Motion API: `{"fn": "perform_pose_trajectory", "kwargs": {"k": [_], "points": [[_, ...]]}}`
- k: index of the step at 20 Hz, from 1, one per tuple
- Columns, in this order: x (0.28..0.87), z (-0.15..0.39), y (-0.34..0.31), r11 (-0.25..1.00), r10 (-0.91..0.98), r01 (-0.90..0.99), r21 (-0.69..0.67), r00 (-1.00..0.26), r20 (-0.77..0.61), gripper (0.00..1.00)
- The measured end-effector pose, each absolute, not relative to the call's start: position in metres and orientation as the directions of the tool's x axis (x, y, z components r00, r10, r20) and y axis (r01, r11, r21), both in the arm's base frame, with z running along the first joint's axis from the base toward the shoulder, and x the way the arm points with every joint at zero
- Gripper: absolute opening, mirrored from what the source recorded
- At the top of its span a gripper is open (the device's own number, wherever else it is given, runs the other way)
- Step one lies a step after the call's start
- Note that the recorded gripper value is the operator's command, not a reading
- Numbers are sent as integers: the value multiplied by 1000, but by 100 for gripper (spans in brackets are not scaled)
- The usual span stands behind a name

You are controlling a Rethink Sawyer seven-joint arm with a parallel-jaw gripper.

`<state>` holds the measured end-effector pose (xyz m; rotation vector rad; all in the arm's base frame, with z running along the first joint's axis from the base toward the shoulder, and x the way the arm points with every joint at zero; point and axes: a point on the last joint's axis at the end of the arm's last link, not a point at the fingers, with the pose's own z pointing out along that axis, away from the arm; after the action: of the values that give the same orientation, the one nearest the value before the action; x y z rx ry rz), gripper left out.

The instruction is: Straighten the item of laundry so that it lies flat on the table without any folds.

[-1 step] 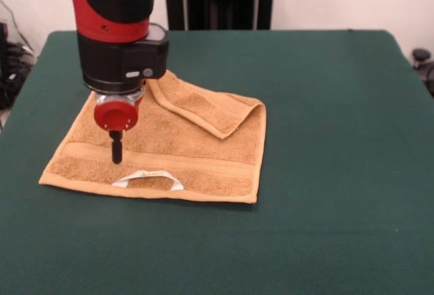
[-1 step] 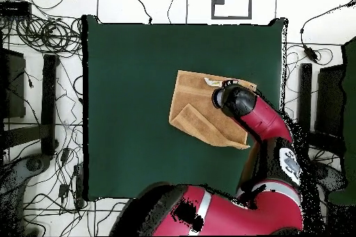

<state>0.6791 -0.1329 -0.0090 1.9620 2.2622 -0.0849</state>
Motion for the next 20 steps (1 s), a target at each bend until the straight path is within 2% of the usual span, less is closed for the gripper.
{"fn": "perform_pose_trajectory", "kwargs": {"k": [10,20], "points": [[667,3,-110,-14,999,998,-58,12,-31,100],[662,4,-112,-131,991,987,-92,131,-2,100]]}}
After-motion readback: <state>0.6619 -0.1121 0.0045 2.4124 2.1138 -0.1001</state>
